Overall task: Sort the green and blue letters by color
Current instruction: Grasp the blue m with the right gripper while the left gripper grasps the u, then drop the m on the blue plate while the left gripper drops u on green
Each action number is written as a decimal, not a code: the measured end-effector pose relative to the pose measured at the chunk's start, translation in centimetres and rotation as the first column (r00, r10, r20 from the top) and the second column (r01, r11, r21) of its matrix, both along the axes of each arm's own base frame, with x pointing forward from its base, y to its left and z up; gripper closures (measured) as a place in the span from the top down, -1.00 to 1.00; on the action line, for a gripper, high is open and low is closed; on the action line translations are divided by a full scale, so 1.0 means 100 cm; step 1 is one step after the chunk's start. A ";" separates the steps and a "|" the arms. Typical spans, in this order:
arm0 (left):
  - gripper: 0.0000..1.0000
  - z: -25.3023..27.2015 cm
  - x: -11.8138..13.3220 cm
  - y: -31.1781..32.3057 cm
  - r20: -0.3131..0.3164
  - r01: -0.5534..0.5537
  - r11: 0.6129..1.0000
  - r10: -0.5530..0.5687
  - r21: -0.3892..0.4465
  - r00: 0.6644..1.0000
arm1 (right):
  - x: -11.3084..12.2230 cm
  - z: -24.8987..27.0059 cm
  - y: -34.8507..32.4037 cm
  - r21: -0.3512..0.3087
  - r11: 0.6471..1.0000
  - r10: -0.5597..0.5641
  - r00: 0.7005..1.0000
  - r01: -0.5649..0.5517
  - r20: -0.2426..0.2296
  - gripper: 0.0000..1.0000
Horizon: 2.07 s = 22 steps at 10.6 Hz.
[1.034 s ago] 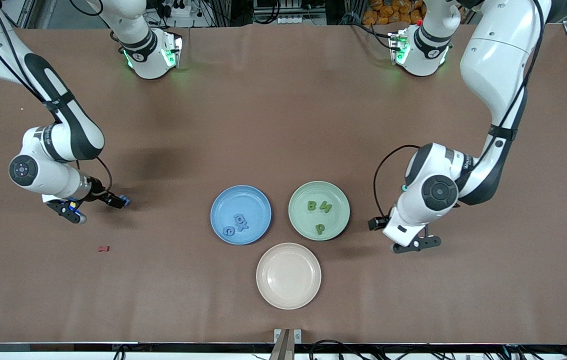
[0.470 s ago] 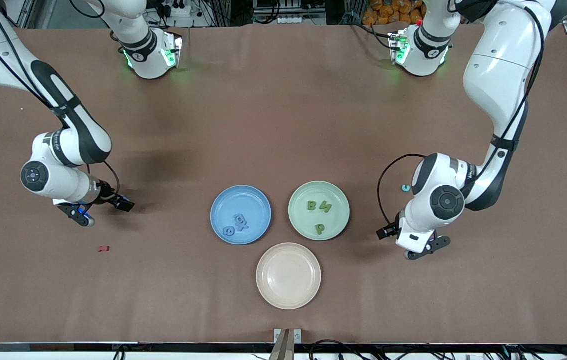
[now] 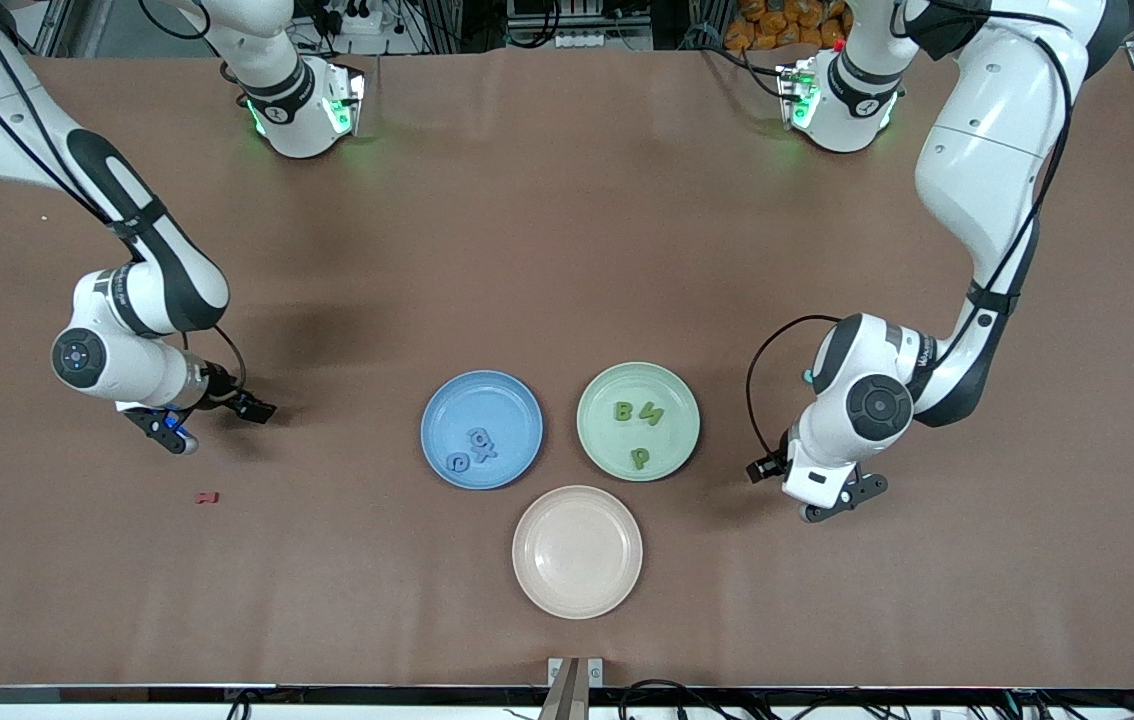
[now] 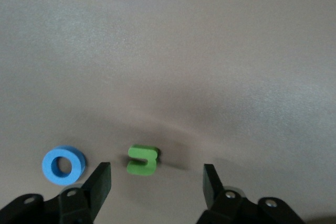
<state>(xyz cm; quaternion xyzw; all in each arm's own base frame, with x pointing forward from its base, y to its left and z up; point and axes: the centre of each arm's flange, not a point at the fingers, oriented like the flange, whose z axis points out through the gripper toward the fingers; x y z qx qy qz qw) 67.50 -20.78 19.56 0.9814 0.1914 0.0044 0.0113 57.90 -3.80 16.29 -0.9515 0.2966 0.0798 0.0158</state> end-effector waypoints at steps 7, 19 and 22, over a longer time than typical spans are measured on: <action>0.45 -0.007 0.003 0.010 0.017 0.154 0.987 -0.155 0.040 0.988 | 0.005 0.009 0.000 -0.032 0.999 0.036 0.999 -0.036 0.015 -0.18; 0.00 -0.013 0.001 0.007 0.009 0.170 0.985 -0.170 0.038 0.985 | 0.084 0.162 0.261 0.042 0.980 -0.198 0.978 0.196 0.067 -0.18; 0.00 -0.013 0.001 0.008 0.009 0.169 0.985 -0.169 0.038 0.986 | 0.069 0.151 0.321 0.034 0.974 -0.224 0.973 0.222 0.053 0.13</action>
